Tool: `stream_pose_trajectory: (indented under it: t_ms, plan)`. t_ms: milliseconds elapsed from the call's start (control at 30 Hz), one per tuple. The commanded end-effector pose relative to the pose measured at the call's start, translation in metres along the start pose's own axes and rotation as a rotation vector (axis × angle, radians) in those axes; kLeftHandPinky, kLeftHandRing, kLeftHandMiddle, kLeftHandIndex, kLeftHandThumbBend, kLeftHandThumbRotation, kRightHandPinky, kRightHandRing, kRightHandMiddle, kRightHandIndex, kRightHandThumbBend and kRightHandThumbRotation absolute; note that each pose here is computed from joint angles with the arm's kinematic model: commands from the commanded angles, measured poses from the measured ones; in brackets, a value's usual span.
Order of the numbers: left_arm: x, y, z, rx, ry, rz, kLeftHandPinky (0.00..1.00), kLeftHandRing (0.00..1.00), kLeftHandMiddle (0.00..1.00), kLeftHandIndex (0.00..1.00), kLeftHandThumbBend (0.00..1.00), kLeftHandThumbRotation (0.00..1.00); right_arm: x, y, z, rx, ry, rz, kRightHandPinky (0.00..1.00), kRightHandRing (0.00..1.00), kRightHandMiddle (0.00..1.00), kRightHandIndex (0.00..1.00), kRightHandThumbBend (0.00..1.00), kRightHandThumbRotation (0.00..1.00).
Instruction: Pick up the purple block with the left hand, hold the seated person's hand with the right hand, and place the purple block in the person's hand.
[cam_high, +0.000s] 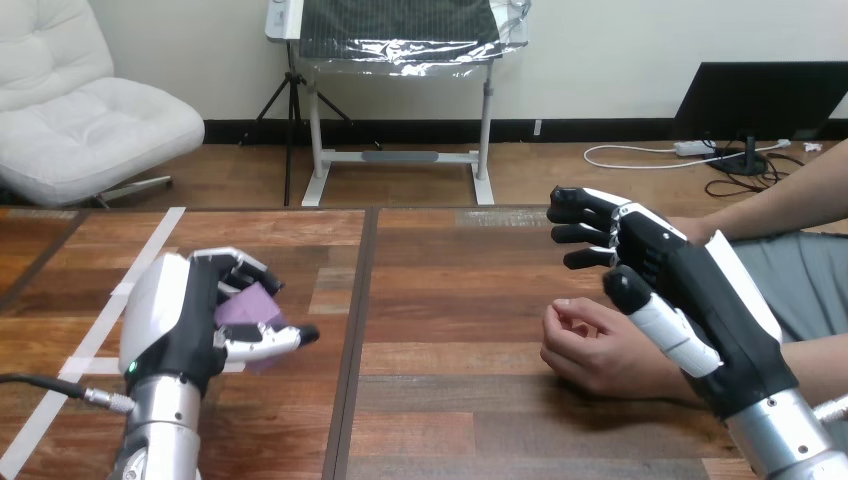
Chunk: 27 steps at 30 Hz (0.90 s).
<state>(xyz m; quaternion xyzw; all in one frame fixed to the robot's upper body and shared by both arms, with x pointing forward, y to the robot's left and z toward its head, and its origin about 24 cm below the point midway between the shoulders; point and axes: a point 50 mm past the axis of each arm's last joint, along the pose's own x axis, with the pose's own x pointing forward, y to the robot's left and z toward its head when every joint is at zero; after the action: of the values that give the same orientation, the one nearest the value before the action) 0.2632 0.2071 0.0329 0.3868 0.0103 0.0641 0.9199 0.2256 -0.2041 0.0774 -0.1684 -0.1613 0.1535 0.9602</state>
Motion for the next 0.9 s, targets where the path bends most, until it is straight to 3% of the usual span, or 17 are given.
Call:
stream_pose_trajectory:
  t_ms: [0,267,867]
  plan:
    - [0.005,0.019,0.027,-0.034,-0.12,0.087,0.4,0.42,0.46,0.44,0.81,0.0,0.016,-0.019,0.011,-0.103,-0.068,-0.026,0.74,0.81,0.83,0.82,0.83,0.85]
    - [0.001,0.023,0.036,-0.056,-0.155,0.1,0.38,0.41,0.45,0.43,0.81,0.0,0.018,-0.027,0.005,-0.202,-0.042,0.003,0.75,0.82,0.84,0.84,0.84,0.83]
    - [-0.008,0.031,0.05,-0.091,-0.197,0.12,0.35,0.38,0.44,0.43,0.8,0.0,0.023,-0.052,-0.001,-0.429,0.057,0.082,0.75,0.85,0.88,0.89,0.86,0.69]
